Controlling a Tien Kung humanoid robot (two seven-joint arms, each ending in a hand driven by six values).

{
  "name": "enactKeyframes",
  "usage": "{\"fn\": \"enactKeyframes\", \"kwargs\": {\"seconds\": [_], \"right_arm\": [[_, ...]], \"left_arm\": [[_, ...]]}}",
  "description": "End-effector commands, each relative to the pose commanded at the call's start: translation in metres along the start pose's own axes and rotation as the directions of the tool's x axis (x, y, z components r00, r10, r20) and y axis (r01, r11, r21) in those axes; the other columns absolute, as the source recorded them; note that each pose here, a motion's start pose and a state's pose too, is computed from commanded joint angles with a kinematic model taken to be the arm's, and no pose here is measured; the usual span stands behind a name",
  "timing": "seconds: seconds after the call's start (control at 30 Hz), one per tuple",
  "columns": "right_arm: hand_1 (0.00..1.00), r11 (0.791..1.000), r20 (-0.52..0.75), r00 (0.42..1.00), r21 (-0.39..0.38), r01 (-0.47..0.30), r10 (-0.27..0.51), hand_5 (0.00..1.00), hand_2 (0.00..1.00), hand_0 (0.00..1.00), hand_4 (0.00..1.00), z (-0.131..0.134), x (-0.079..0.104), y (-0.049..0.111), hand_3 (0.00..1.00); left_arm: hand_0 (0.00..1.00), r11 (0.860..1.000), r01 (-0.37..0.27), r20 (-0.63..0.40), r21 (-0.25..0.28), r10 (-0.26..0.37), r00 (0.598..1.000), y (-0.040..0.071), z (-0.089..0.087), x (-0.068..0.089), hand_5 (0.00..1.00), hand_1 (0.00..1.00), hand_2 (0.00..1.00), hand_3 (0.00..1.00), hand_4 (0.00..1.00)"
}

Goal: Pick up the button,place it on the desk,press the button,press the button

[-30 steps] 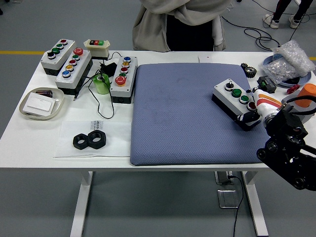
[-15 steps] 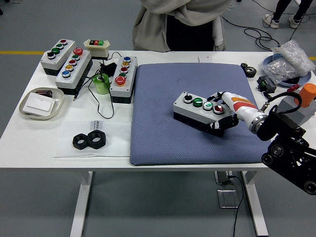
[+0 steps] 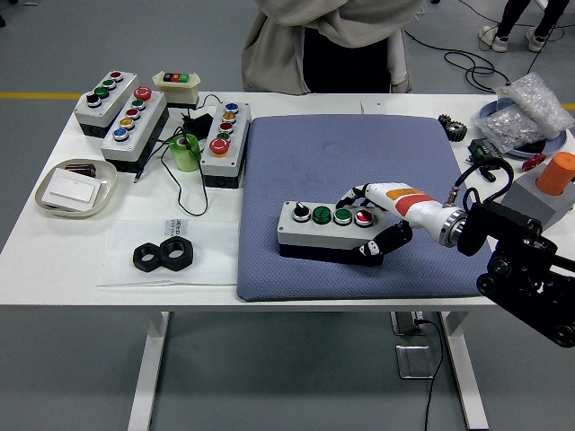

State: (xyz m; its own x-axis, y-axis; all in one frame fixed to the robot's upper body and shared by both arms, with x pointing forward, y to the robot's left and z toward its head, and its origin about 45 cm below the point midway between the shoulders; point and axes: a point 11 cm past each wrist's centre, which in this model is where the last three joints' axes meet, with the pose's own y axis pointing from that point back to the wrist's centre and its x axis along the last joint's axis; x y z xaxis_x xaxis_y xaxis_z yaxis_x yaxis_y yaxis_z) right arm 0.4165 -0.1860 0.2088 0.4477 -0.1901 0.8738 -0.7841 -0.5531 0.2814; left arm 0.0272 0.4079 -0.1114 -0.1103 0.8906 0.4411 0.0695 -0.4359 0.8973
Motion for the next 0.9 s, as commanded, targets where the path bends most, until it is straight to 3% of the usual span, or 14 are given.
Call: {"fn": "enactKeyframes", "kwargs": {"seconds": [0.1, 0.13, 0.3, 0.33, 0.5, 0.53, 0.9], "right_arm": [[0.534, 1.0, -0.037, 0.999, -0.001, 0.029, -0.029, 0.002, 0.635, 0.525, 0.747, 0.003, -0.001, 0.0, 0.755], [0.639, 0.999, -0.047, 0.998, 0.002, 0.034, -0.034, 0.002, 0.772, 0.667, 0.821, 0.003, 0.0, 0.001, 0.955], [0.639, 0.999, -0.063, 0.997, 0.02, 0.037, -0.036, 0.002, 0.772, 0.667, 0.821, 0.001, 0.002, 0.002, 0.955], [0.714, 0.999, -0.075, 0.997, 0.025, 0.033, -0.031, 0.002, 0.854, 0.788, 0.877, 0.0, 0.003, 0.003, 0.998], [0.714, 0.999, -0.085, 0.996, 0.042, 0.014, -0.01, 0.002, 0.854, 0.788, 0.877, -0.002, 0.008, 0.005, 0.998], [0.761, 0.999, -0.084, 0.996, 0.044, 0.011, -0.008, 0.002, 0.921, 0.841, 0.891, -0.002, 0.009, 0.005, 0.998], [0.782, 0.998, -0.04, 0.999, 0.063, -0.012, 0.015, 0.002, 0.944, 0.865, 0.903, -0.01, 0.023, 0.016, 0.998]], "left_arm": [[0.773, 1.0, 0.0, 0.0, -0.001, 0.0, 1.0, 0.0, 0.0, 0.0, 0.998, 0.803, 0.886, 0.808, 0.568], [0.773, 1.0, 0.001, -0.001, -0.001, -0.001, 1.0, 0.0, 0.0, 0.0, 0.998, 0.803, 0.886, 0.808, 0.565], [0.773, 1.0, 0.001, -0.001, -0.001, -0.001, 1.0, 0.0, 0.001, 0.0, 0.998, 0.803, 0.886, 0.808, 0.565], [0.773, 1.0, 0.001, -0.001, -0.001, -0.001, 1.0, 0.0, 0.001, 0.0, 0.998, 0.803, 0.886, 0.808, 0.565], [0.773, 1.0, 0.002, -0.001, -0.001, -0.002, 1.0, 0.0, 0.001, 0.0, 0.998, 0.803, 0.886, 0.808, 0.565], [0.773, 1.0, 0.002, -0.001, -0.001, -0.002, 1.0, 0.0, 0.001, 0.0, 0.998, 0.804, 0.886, 0.807, 0.567], [0.773, 1.0, 0.0, 0.004, 0.005, 0.0, 1.0, 0.0, -0.001, 0.0, 0.998, 0.805, 0.886, 0.807, 0.566]]}}
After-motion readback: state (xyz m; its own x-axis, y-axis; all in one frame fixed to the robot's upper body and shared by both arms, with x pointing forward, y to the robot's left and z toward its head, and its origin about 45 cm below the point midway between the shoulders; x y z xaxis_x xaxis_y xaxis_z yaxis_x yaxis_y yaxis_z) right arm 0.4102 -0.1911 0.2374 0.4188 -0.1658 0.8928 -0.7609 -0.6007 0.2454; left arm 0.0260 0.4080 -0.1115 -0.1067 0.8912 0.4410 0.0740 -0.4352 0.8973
